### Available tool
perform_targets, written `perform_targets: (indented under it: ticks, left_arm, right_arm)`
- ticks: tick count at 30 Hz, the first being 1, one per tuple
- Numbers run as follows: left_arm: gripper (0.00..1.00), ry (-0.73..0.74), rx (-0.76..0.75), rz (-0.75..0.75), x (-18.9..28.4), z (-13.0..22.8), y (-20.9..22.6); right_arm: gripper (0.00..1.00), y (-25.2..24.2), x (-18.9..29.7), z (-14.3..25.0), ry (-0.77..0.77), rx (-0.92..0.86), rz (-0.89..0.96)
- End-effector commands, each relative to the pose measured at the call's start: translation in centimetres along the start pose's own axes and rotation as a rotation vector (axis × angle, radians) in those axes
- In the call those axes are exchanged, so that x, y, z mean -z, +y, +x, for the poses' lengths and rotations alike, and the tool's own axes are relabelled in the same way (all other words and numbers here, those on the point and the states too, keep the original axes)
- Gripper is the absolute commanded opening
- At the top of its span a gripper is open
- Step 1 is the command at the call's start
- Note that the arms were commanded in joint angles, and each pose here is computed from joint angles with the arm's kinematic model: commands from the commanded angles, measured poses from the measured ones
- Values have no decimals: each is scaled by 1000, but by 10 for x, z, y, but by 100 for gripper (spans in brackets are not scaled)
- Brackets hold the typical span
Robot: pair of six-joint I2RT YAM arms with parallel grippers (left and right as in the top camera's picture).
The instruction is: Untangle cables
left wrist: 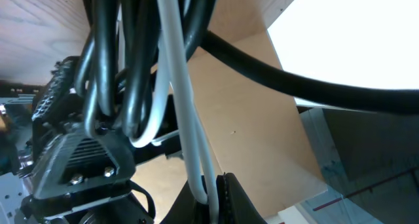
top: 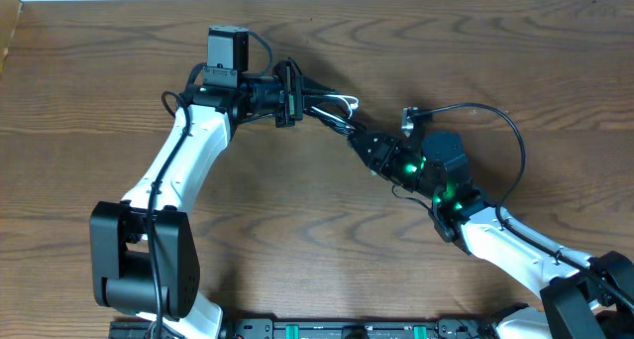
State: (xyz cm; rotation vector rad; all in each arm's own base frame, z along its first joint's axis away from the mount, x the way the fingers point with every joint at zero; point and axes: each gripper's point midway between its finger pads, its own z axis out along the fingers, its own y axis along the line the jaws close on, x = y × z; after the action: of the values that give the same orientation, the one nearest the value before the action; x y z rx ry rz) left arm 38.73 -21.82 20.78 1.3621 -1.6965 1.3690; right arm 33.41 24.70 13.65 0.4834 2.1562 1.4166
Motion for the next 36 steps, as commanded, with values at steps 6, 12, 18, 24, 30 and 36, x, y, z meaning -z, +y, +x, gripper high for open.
perform_targets:
  ticks: [6, 12, 18, 24, 30, 36]
  left_arm:
    - [8, 41, -11, -29, -5, 17, 8]
    - [7, 58, -20, -59, -14, 24, 16]
    - [7, 60, -22, -65, -17, 25, 17]
    - [8, 61, -26, -66, -17, 26, 18]
    - [8, 99, -35, -107, -26, 37, 28]
    - [7, 161, -47, -171, -37, 54, 44]
  right_arm:
    - [34, 4, 3, -21, -104, -109, 6]
    - [34, 4, 3, -24, -122, -180, 5]
    - [37, 6, 3, -24, -118, -180, -5]
    - [38, 5, 3, -27, -133, -180, -1]
    - [37, -1, 6, -40, -212, -181, 24]
    - [36, -7, 10, -55, -306, -183, 52]
